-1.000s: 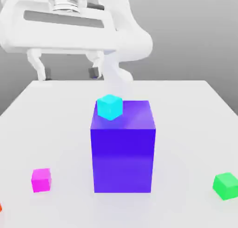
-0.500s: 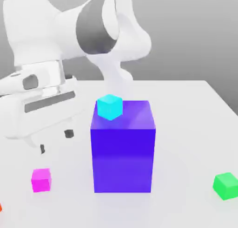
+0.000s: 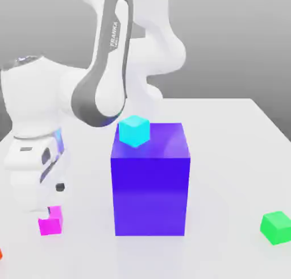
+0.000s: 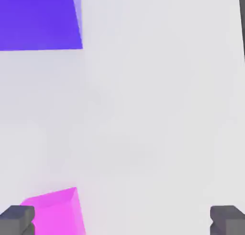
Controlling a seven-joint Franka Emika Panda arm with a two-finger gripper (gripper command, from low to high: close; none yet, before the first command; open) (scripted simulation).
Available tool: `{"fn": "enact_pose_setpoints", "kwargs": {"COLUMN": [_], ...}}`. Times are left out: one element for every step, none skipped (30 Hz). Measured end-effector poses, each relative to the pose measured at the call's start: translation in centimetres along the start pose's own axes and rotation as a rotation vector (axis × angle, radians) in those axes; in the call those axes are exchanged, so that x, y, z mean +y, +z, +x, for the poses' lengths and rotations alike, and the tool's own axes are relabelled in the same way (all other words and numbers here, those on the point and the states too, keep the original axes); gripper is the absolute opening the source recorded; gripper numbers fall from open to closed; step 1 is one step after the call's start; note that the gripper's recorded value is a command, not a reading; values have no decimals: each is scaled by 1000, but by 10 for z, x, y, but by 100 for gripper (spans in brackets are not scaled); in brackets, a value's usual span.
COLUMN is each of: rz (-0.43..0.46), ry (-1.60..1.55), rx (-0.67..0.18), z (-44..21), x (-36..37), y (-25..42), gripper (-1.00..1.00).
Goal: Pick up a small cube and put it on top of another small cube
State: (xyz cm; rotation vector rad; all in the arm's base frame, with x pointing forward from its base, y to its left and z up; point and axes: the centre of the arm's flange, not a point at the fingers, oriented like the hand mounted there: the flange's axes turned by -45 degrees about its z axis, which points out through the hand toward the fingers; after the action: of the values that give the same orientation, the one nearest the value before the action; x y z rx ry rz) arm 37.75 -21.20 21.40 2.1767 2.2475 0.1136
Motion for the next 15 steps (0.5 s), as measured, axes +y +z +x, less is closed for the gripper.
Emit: {"fn": "enact_pose_setpoints", "kwargs": {"rz": [13, 26, 40, 50, 55, 57, 58, 58, 58, 59, 60, 60, 61, 75, 59], "ry": [-27, -55, -83, -105, -117, -124, -128, -131, -132, -132, -132, -131, -130, -195, -159], "rx": [-9, -17, -26, -33, -39, -43, -46, -49, -50, -50, -49, -47, -44, -45, -45], "z": [-4, -8, -12, -15, -17, -19, -20, -21, -22, -22, -22, -22, -22, -18, -22], "x": [-6, -12, -18, -23, -25, -25, -26, -26, -26, -26, -27, -28, -30, -27, -29], "y": [5, 9, 13, 17, 22, 27, 33, 39, 46, 53, 60, 68, 76, 81, 78], "gripper": [0, 0, 0, 0, 0, 0, 0, 0, 0, 0, 0, 0, 0, -100, -100]}}
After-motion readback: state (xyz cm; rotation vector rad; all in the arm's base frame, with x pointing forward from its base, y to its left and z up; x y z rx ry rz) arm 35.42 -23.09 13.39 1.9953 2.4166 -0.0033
